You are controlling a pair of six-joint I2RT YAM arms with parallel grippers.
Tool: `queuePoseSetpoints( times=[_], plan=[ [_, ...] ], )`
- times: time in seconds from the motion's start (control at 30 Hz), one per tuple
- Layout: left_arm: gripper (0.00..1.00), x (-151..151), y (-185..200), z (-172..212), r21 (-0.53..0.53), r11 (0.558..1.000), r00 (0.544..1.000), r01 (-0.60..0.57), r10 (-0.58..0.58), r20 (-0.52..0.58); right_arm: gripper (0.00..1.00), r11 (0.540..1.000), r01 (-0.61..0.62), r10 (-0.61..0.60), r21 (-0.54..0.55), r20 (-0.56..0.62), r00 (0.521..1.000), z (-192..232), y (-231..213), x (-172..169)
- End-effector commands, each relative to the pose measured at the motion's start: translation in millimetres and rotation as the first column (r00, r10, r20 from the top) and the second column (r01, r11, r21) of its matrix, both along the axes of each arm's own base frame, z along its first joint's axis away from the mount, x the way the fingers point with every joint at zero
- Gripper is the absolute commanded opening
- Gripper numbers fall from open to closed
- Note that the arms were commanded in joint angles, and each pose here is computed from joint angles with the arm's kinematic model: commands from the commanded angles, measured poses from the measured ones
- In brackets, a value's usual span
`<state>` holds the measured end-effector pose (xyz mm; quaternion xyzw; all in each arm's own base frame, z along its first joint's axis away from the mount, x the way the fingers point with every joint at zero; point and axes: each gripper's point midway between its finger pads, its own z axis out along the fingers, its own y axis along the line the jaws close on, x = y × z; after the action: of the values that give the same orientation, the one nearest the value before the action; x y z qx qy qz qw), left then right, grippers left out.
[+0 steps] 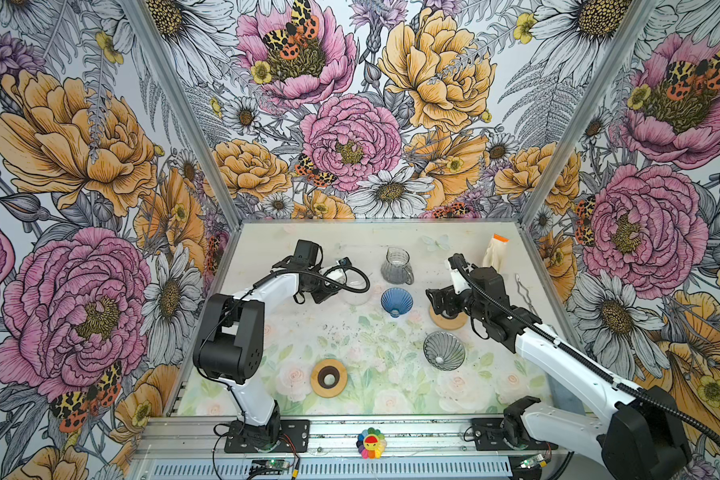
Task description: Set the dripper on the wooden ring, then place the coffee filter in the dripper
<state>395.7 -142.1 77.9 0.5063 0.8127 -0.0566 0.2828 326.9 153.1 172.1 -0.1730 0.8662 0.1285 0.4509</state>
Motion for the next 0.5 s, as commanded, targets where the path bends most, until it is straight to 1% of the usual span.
queuePoseSetpoints(
  times=[0.0, 0.1, 0.2, 0.23, 0.47],
  plan=[
    [0.37, -5.8, -1.7, 0.7, -0.002, 1.0, 1.0, 0.007, -0.007, -0.004, 1.0, 1.0, -0.002, 0.002, -0.011, 0.043, 0.999, 15.0, 3.1, 7.4],
    [0.37, -7.0, 0.4, -0.3, 0.012, 1.0, 1.0, 0.004, -0.004, -0.001, 0.99, 1.0, -0.003, 0.004, -0.01, 0.044, 0.999, 15.4, 3.6, 7.1],
    [0.34, -8.2, 0.1, -0.5, 0.013, 1.0, 1.0, 0.0, 0.0, -0.004, 1.0, 1.0, -0.002, 0.003, -0.013, 0.04, 0.999, 13.4, 3.4, 7.3],
    [0.31, -8.0, 0.2, -0.7, 0.011, 1.0, 1.0, -0.002, 0.002, -0.005, 1.0, 1.0, -0.003, 0.003, -0.016, 0.041, 0.999, 13.4, 3.5, 7.1],
    [0.27, -9.2, 0.6, -2.2, 0.014, 1.0, 1.0, -0.012, 0.012, -0.011, 0.99, 0.999, 0.004, -0.003, -0.037, 0.051, 0.999, 12.7, 0.2, 7.5]
  ],
)
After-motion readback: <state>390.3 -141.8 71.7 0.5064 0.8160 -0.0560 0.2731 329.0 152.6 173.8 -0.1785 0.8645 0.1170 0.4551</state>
